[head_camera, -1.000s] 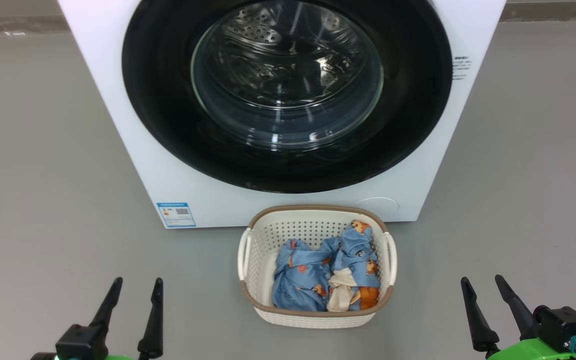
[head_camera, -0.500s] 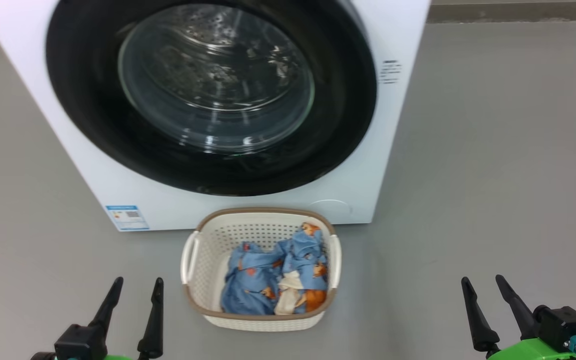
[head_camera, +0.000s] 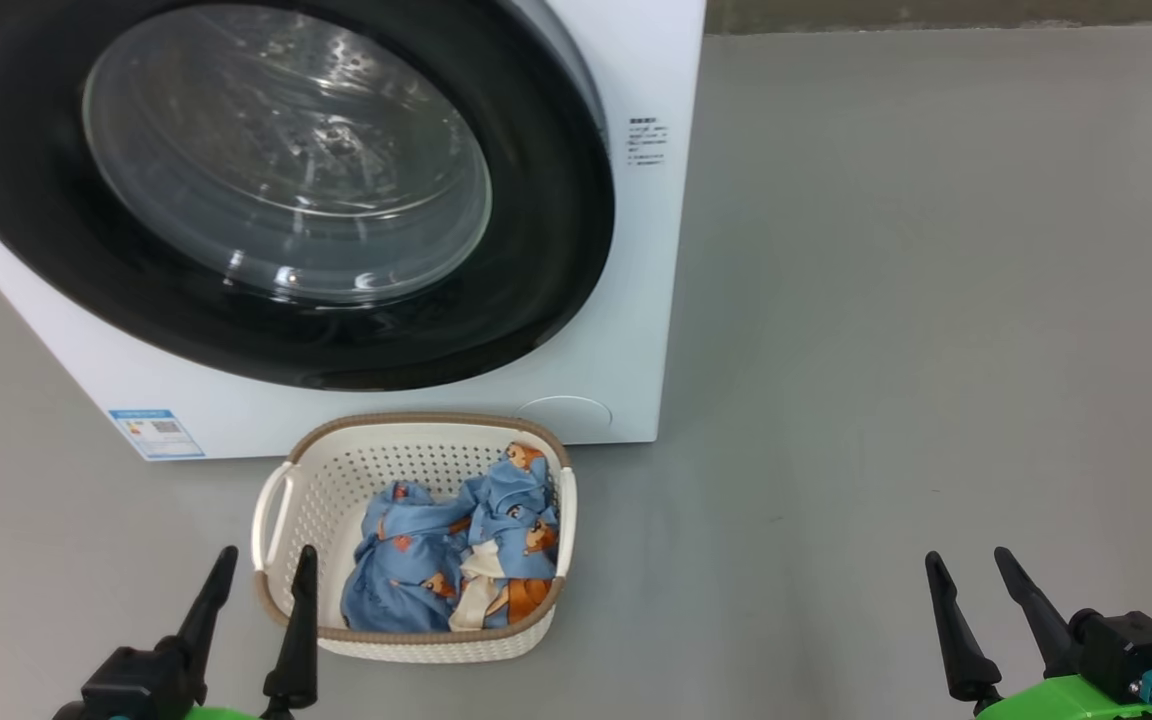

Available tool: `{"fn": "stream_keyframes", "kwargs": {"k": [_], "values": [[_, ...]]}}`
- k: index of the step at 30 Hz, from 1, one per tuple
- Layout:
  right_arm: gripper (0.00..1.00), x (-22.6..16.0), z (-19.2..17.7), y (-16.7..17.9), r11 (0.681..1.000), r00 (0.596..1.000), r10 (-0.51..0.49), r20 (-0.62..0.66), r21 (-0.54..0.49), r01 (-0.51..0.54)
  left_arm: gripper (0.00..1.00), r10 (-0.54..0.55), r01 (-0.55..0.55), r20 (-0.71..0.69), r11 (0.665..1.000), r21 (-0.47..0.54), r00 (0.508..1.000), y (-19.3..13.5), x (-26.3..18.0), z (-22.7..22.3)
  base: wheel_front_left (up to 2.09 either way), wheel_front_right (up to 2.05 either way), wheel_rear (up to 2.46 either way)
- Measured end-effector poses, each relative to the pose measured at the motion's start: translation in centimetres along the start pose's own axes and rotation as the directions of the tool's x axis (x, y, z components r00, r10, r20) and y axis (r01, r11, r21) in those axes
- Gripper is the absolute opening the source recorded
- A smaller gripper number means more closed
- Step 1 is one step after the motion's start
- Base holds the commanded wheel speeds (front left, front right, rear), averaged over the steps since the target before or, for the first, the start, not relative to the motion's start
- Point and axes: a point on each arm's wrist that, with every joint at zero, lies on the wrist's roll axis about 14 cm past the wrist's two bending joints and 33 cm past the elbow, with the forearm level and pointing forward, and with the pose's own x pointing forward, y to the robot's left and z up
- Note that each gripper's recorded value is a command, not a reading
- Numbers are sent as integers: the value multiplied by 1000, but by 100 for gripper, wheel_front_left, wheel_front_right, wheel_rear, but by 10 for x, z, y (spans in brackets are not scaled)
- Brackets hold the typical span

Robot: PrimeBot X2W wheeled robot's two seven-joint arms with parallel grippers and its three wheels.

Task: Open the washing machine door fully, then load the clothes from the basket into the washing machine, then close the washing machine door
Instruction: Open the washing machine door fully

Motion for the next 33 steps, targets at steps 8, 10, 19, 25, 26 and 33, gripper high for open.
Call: {"fn": "stream_keyframes", "kwargs": {"k": [8, 10, 19, 25, 26, 33], "values": [[100, 1, -3, 3, 1000, 1000, 9, -8, 1, -9, 100, 1, -1, -2, 1000, -3, 1000, 0, 0, -1, 18, 18, -37], [100, 2, -4, 6, 1000, 1000, 14, -10, 6, -13, 100, 2, -2, -4, 1000, -6, 1000, 0, 0, -2, 0, 0, 0], [0, 26, 16, 24, 997, 997, 55, 55, 52, -57, 100, 7, -7, -17, 1000, -28, 1000, 0, 1, -7, 0, 0, 0], [0, 64, 56, 44, 987, 981, 88, 172, 118, -109, 100, 9, -10, -22, 999, -40, 1000, -1, 5, -9, 0, 0, 0], [0, 71, 63, 47, 984, 977, 94, 192, 129, -120, 100, 9, -9, -22, 999, -44, 1000, -1, 7, -10, 0, 0, 0], [0, 127, 119, 64, 965, 935, 129, 331, 175, -196, 100, 8, -8, -11, 998, -61, 1000, -2, 23, -9, 0, 0, 0]]}}
